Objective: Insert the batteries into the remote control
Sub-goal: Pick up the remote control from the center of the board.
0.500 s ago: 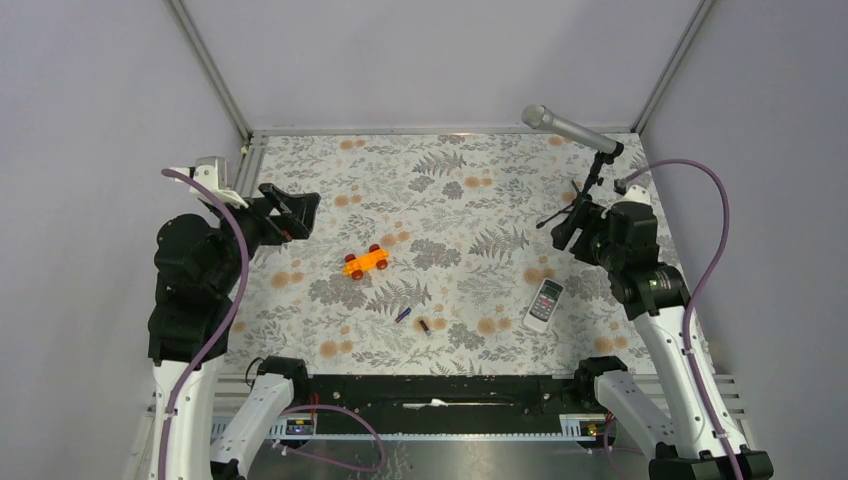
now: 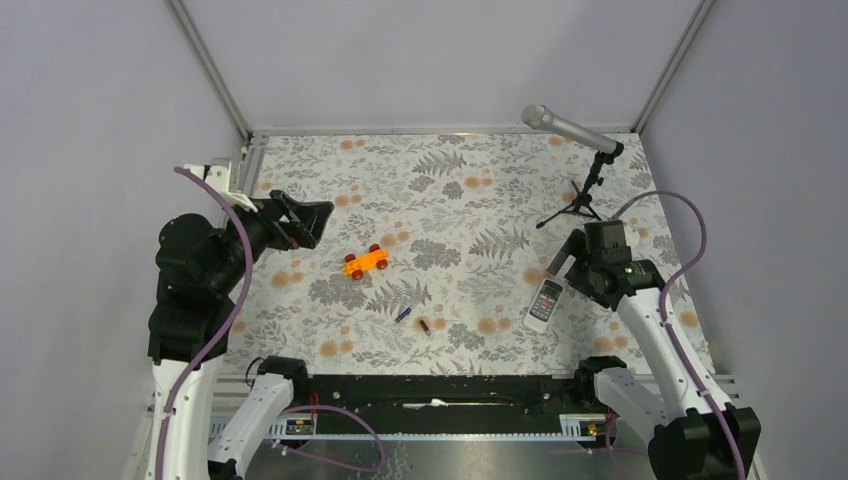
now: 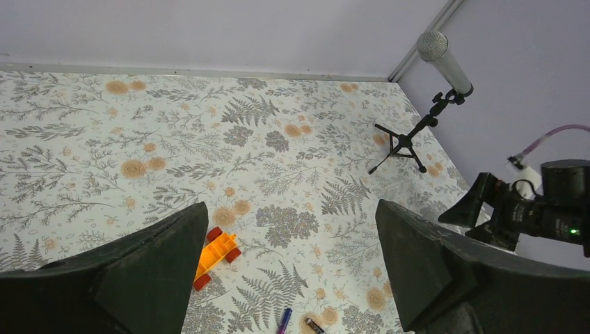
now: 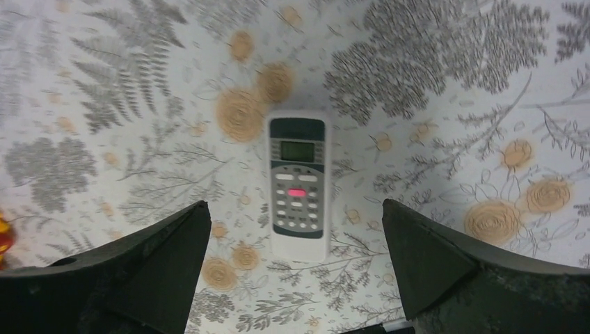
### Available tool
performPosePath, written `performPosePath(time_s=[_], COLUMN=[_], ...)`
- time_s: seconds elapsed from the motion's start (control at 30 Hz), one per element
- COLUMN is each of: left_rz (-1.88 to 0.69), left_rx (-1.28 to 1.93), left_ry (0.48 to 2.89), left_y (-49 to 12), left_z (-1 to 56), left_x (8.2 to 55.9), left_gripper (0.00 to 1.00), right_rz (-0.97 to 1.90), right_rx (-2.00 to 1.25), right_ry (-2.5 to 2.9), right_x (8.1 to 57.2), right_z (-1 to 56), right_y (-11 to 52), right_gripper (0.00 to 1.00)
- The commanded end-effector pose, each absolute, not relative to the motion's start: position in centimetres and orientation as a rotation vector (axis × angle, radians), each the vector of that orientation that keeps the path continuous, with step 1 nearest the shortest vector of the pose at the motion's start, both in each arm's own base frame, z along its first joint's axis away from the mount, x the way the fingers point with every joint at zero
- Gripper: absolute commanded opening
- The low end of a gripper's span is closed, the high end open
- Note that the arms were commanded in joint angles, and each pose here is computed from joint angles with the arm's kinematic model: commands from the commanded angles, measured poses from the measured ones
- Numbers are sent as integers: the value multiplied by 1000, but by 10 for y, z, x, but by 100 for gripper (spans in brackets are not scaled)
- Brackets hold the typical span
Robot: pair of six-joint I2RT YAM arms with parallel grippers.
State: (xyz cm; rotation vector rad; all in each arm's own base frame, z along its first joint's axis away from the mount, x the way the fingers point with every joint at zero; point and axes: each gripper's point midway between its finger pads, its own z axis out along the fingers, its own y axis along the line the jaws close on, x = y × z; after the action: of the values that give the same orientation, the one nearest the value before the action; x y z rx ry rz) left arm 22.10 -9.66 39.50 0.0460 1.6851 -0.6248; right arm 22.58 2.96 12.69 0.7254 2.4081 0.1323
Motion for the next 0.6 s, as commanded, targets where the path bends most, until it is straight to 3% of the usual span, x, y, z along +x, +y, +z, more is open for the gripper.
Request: performPosePath(time_s=[0.0,0.33,0.57], left_rz=[-612,-627,-667], left_rx=[84,42,30], left_ry=[1627,1675,1700], left_y=[-98,-100,-105], left_z=[408,396,386], left_x=[222,236,240], left_gripper=[99,99,99], right_rz=[43,223,-56], right_rx=[896,921,973], right_ry=[2414,2478,2500], right_x=[213,212,199], right_z=[97,54,40], right_y=[19,53,38], right_gripper=[100,100,97])
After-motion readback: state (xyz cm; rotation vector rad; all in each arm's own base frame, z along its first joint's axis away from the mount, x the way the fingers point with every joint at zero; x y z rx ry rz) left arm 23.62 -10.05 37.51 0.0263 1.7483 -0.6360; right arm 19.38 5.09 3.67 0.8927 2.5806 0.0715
